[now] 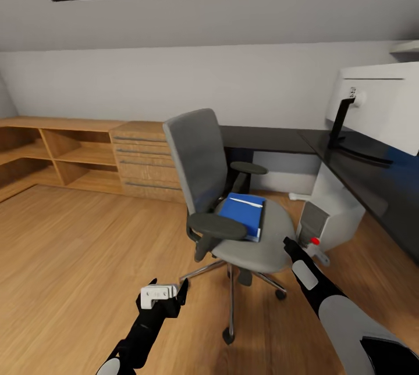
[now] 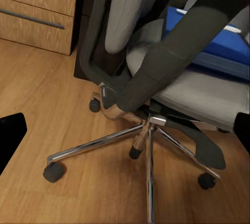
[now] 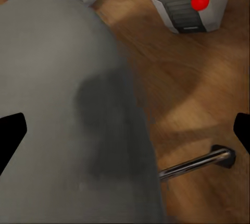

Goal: In the bedroom, organize the workspace by keeping the computer under the desk, ensuring the monitor is on the desk, placing the keyboard on the desk next to the monitor, placing the mouse on the desk next to the keyboard, moving the folder from the swivel chair onto the desk next to the mouse, stacking the notebook on top of the folder with the pen on top of the notebook, and positioning the swivel chair next to the desk.

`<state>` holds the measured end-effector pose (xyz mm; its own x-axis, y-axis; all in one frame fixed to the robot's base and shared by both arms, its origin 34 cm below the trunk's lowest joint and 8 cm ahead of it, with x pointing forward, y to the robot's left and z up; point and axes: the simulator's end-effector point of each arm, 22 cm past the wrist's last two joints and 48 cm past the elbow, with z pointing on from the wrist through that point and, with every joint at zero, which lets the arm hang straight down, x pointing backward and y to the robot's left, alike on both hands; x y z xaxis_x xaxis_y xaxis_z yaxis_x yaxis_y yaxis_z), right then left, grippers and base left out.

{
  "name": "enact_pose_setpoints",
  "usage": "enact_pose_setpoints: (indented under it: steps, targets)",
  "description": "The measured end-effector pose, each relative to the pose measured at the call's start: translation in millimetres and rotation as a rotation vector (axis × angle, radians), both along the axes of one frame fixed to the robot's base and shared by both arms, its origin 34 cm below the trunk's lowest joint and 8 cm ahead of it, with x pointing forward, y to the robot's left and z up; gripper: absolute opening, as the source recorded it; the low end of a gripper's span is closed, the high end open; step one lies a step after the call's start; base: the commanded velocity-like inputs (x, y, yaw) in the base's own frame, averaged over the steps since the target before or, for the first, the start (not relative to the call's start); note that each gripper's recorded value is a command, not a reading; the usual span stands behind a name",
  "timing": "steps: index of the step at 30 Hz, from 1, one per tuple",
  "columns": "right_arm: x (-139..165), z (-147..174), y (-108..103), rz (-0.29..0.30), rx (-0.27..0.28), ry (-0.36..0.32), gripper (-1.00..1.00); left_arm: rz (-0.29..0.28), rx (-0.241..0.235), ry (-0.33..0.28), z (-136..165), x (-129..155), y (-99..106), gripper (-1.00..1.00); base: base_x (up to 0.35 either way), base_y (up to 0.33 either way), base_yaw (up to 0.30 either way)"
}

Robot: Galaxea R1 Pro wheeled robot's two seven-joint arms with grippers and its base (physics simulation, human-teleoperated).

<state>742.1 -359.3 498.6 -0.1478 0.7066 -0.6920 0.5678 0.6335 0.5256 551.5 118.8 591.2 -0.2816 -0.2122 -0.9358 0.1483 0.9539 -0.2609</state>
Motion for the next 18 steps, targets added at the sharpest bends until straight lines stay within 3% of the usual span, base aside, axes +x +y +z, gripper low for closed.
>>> enact_pose_setpoints:
  steps: [4, 12, 18]
  targets:
    - [0, 0, 0, 0.0, -0.001, 0.0, 1.0, 0.003, -0.012, 0.008, -1, 0, 1, 1.0, 0.0, 0.0, -0.211]
    - [0, 0, 0, 0.001, -0.001, 0.0, 1.0, 0.013, -0.045, 0.031, -4, 0, 3, 1.0, 0.0, 0.0, -0.037]
    - [2, 3, 0, 0.0, -0.004, -0.008, 1.0, 0.014, -0.053, 0.083, -21, -5, 24, 1.0, 0.0, 0.0, -0.002]
